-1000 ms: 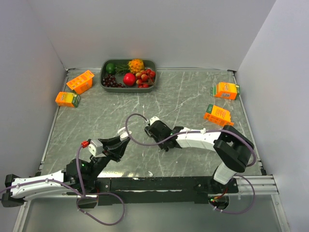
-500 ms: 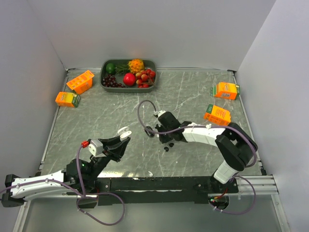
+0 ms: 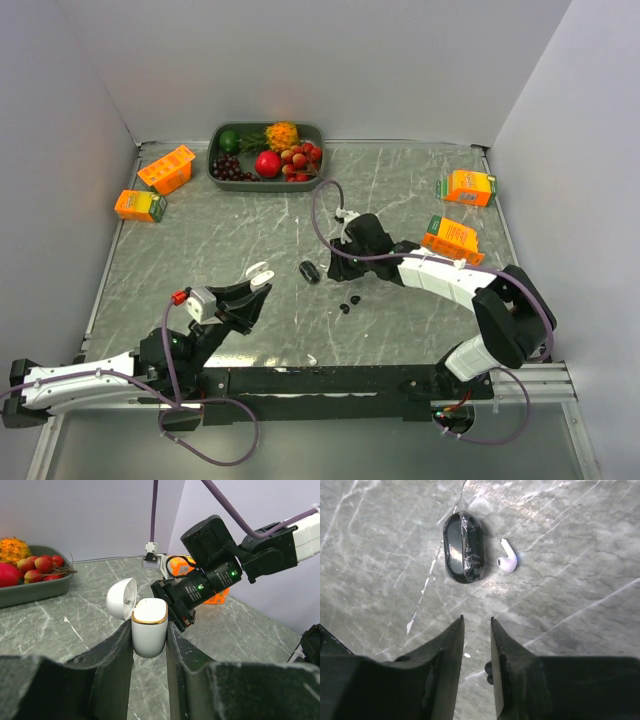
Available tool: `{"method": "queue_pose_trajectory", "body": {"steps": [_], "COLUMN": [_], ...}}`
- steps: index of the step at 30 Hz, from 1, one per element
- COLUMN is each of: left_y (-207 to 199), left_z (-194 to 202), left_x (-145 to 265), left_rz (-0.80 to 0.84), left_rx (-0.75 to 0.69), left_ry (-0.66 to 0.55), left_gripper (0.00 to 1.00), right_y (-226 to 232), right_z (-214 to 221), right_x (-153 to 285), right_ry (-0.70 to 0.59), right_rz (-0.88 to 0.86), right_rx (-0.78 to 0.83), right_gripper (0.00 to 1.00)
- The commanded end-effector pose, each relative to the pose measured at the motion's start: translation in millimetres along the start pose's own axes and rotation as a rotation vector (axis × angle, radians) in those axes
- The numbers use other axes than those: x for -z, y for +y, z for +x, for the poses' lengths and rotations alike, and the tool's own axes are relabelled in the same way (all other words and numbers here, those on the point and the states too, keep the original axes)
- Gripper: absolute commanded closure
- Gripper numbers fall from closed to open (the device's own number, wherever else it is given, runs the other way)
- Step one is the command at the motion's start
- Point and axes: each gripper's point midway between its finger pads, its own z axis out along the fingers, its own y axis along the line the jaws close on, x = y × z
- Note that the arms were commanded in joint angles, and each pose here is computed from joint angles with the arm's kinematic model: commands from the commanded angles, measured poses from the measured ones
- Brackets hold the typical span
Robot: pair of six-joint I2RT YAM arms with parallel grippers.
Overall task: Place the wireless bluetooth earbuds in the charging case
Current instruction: Pick up the earbud from the center of the board.
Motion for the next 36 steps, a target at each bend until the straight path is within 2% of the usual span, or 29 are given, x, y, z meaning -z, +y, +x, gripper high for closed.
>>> {"method": "queue_pose_trajectory", "body": {"steps": [1, 10, 16, 24, 36], "left_y": [-3, -1, 0, 1, 2], "left_z": [-11, -9, -8, -8, -9], "left_x": [-3, -3, -1, 0, 1], "left_rz": [-0.002, -0.011, -0.015, -0.015, -0.016], "left_rx": [0.039, 0.034, 0.035, 0.041, 0.043], "left_ry": [-0.036, -0.026, -0.019, -0.021, -0.024], "left_gripper": [0.99, 0.99, 0.99, 0.99, 0.99], "right_y": [-6, -17, -27, -27, -24], "right_z": [-23, -39, -33, -22, -27], "right_x": [4, -28, -41, -54, -59], "right_ry": [-0.03, 0.012, 0.068, 0.102, 0.093], "right_rz": [0.069, 0.168, 0.236, 0.241, 0.265], "right_rx": [0.042, -0.027, -0.017, -0.006, 0.005], "right_gripper": [0.62, 0.61, 0.58, 0.56, 0.52]}}
